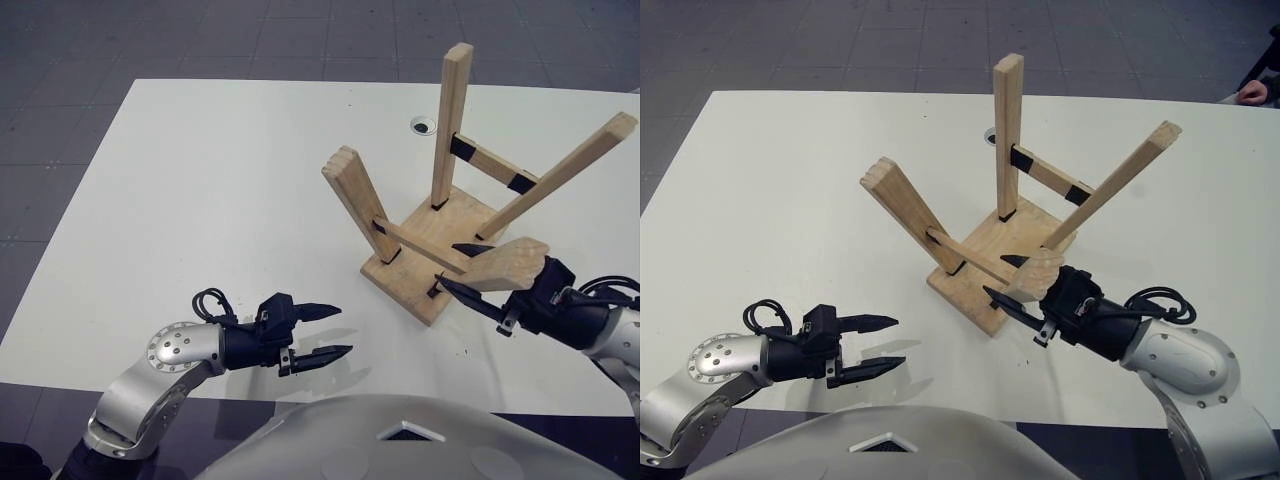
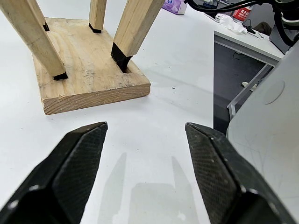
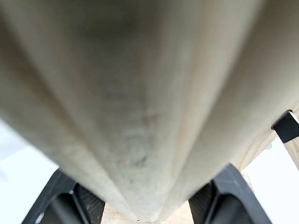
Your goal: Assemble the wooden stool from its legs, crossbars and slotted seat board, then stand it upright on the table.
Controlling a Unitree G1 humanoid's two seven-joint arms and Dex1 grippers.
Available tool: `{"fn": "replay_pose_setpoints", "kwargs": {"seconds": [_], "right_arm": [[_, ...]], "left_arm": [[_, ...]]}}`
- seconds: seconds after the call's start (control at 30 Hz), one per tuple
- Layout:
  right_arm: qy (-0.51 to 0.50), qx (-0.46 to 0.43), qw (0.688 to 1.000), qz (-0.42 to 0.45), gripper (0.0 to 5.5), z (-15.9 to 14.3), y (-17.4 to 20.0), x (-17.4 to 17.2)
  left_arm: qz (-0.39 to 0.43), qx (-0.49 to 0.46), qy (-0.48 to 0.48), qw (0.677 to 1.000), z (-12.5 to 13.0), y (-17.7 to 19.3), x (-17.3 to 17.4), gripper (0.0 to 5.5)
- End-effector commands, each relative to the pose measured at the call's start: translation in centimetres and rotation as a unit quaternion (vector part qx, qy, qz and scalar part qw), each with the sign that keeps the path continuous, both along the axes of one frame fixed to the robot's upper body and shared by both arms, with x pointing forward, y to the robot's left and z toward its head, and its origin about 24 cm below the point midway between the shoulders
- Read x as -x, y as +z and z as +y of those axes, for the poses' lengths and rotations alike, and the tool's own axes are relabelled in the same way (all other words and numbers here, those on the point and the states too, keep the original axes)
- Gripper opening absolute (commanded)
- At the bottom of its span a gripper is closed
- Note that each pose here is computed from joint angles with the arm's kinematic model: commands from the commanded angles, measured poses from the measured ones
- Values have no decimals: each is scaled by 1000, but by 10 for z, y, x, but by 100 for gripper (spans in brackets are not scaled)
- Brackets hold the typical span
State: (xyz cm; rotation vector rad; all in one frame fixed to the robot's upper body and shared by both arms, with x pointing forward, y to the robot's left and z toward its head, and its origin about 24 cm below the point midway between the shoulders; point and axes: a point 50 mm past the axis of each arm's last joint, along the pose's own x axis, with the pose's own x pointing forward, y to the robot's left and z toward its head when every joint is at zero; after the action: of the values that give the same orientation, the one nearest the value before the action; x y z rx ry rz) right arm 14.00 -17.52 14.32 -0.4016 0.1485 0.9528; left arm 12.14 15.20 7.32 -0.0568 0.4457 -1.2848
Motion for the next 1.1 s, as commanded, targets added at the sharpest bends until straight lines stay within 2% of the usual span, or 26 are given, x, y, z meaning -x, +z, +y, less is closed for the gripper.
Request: {"fn": "replay_pose_setpoints", "kwargs": {"seconds": [0.03, 0.33, 1.1], "right_arm": [[-1, 22, 1000, 9, 203, -3, 1, -1], [21, 23, 999, 21, 203, -19, 2, -6], [4, -44, 996, 75, 203, -6, 10, -7]], "left_arm": [[-1, -6, 4, 1000, 0, 1, 0, 308], [-2, -6, 6, 1000, 0, 1, 0, 308], [3, -5, 17, 1000, 0, 0, 2, 308]]}}
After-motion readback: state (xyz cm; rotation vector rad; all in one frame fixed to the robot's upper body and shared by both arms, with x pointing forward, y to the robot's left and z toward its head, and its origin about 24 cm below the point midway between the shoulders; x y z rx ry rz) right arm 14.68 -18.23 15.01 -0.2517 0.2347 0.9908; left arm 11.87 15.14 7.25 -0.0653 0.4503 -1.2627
